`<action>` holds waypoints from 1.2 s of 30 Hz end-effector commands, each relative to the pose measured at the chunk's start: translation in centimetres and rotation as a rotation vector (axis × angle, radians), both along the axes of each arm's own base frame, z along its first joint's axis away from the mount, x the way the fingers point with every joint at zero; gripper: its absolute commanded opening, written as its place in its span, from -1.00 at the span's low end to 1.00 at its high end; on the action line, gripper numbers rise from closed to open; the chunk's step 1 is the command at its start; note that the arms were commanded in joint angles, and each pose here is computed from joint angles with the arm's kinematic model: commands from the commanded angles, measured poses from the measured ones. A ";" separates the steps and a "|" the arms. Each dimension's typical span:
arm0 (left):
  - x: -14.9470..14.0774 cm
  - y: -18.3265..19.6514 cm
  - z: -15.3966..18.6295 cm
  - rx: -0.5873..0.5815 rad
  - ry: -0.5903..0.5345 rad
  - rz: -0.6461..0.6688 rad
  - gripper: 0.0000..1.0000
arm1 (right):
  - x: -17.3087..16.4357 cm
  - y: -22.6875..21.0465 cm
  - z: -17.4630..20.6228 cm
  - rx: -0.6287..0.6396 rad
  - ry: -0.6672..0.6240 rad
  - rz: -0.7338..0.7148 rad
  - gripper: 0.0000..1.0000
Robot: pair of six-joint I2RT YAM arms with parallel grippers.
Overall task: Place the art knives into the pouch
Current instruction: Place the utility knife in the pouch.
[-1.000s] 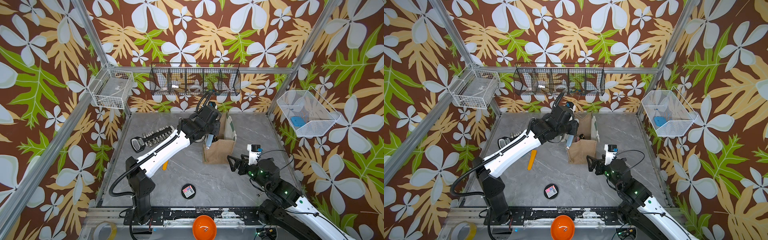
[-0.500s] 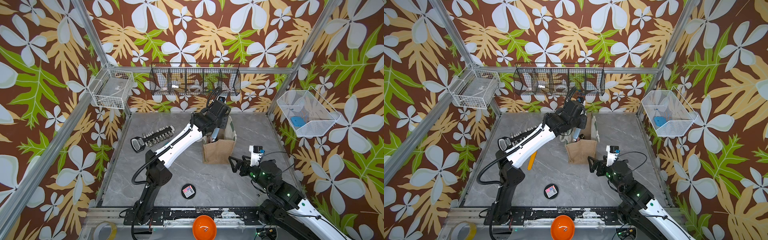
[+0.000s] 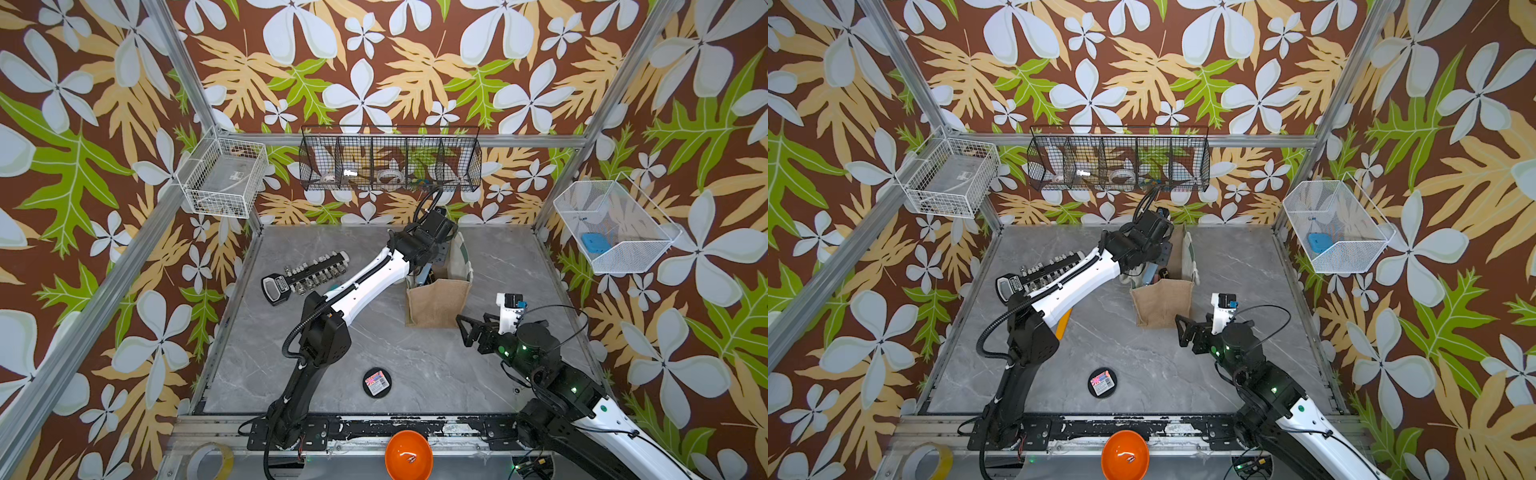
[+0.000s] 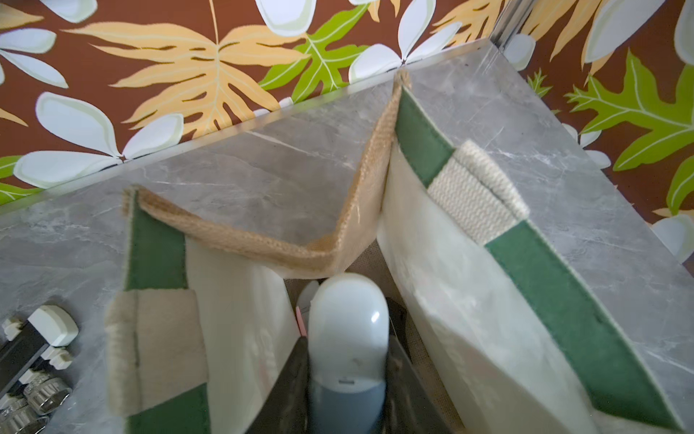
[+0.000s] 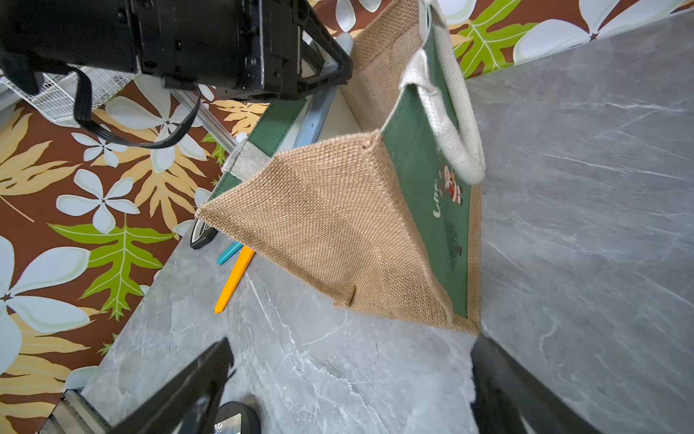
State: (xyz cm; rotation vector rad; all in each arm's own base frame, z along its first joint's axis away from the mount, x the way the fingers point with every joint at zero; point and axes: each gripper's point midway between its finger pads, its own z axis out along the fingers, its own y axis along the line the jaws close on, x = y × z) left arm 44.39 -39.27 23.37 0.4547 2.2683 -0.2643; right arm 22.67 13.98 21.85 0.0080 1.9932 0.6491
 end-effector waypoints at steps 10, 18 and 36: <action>-1.0 -1.4 -3.7 -0.015 0.086 -0.064 -0.21 | 0.7 0.5 -0.4 -0.014 0.012 -0.004 0.98; -2.4 -0.8 1.9 -0.099 0.033 -0.087 1.00 | 1.3 0.6 -0.1 -0.055 0.028 -0.005 0.99; -11.2 10.3 12.7 -0.383 -0.211 0.015 1.00 | 2.4 3.4 2.8 -0.164 0.057 0.093 0.92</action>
